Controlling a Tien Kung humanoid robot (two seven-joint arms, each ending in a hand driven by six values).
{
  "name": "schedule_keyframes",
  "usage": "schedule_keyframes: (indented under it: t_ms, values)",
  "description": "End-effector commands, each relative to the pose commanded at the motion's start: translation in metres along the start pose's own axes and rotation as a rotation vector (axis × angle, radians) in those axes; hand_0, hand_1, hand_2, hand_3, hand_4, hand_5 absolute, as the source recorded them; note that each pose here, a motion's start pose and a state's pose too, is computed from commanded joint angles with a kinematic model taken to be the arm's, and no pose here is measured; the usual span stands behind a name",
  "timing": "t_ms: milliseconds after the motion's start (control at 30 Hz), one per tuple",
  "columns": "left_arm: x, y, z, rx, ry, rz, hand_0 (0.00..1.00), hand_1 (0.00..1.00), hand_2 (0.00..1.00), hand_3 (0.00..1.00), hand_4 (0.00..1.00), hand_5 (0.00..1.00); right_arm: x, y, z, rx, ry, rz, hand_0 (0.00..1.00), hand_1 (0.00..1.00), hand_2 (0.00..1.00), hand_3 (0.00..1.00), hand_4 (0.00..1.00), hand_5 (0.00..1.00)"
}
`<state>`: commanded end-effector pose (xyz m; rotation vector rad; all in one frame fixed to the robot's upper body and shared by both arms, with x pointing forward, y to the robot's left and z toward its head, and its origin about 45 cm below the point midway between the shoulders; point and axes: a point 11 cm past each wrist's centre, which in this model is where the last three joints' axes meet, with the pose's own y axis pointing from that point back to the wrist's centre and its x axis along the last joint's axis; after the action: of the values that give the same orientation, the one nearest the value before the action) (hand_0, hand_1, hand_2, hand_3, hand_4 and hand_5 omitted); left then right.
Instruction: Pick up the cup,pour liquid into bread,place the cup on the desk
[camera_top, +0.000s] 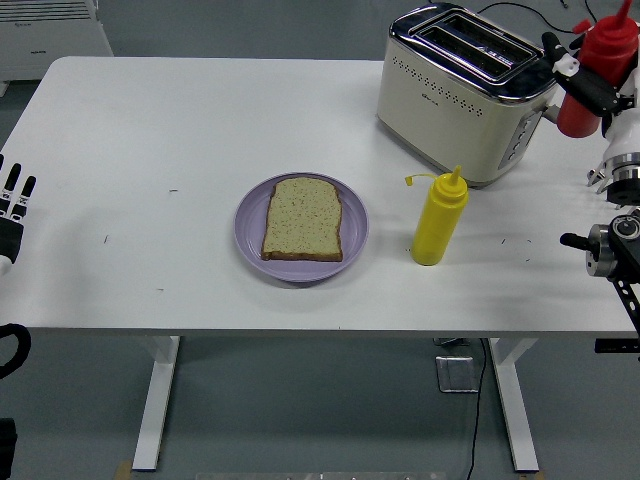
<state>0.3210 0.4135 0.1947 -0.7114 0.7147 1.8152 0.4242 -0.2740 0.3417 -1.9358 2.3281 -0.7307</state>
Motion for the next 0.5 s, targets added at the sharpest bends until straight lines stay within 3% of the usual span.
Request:
schedule_keyframes:
  t_ms: [267,500]
  values:
    - [0.002,0.001,-0.002,0.005,-0.002,0.005,0.800,0.776,0.777,0.710,0.609,0.998,-0.055,-0.027,-0.036,0.011,0.369,-0.239,0.058,0.013,0.178,0.298,0.848,0.196]
    - [0.005,0.002,-0.002,0.007,-0.005,0.011,0.799,0.775,0.777,0.710,0.611,0.998,-0.101,-0.033,-0.072,0.225,0.744,-0.377,0.082,0.033,0.217,0.321,0.836,0.196]
